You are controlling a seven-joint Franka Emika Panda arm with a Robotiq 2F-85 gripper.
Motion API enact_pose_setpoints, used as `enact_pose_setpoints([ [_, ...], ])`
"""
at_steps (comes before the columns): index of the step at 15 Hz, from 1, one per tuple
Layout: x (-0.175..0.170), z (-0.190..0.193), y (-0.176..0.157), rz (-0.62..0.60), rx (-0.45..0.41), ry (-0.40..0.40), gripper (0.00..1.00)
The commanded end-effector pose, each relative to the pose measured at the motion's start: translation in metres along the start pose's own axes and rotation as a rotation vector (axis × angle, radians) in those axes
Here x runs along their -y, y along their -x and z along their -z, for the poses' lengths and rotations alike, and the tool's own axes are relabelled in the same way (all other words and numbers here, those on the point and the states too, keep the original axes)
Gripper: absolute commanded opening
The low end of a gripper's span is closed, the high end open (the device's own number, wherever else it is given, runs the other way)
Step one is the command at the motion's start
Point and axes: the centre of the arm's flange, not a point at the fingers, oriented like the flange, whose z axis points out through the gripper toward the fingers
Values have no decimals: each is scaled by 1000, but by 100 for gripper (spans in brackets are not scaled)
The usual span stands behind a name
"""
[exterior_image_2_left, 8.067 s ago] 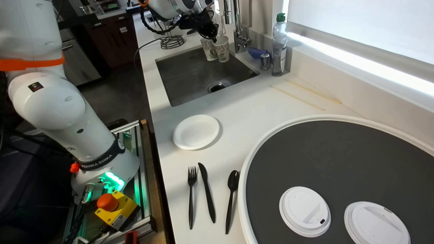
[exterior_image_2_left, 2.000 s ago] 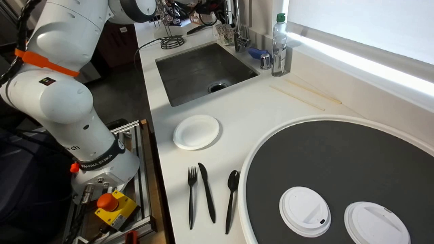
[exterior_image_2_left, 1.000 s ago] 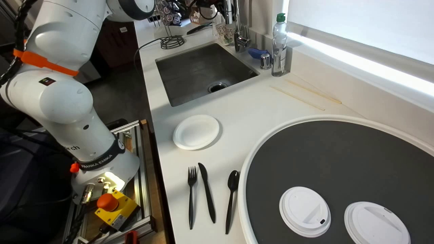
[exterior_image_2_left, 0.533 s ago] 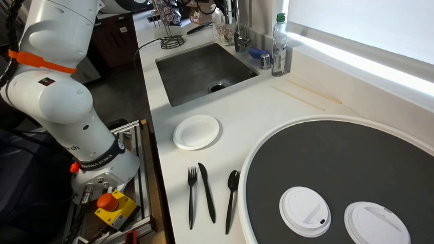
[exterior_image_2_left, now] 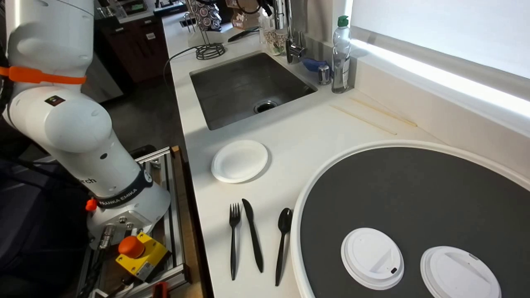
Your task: Push the faucet to the right then remove the coffee cups from the sink.
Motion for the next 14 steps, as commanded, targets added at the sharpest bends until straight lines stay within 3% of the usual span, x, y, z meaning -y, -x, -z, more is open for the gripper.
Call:
enact_pose_setpoints([
  [1, -26, 17, 45, 34, 44, -63, 100],
  [7, -37, 21, 71, 70, 88, -101, 100],
  [8, -20, 15, 45, 60, 68, -70, 100],
  [14, -25, 18, 56, 69, 83, -70, 100],
])
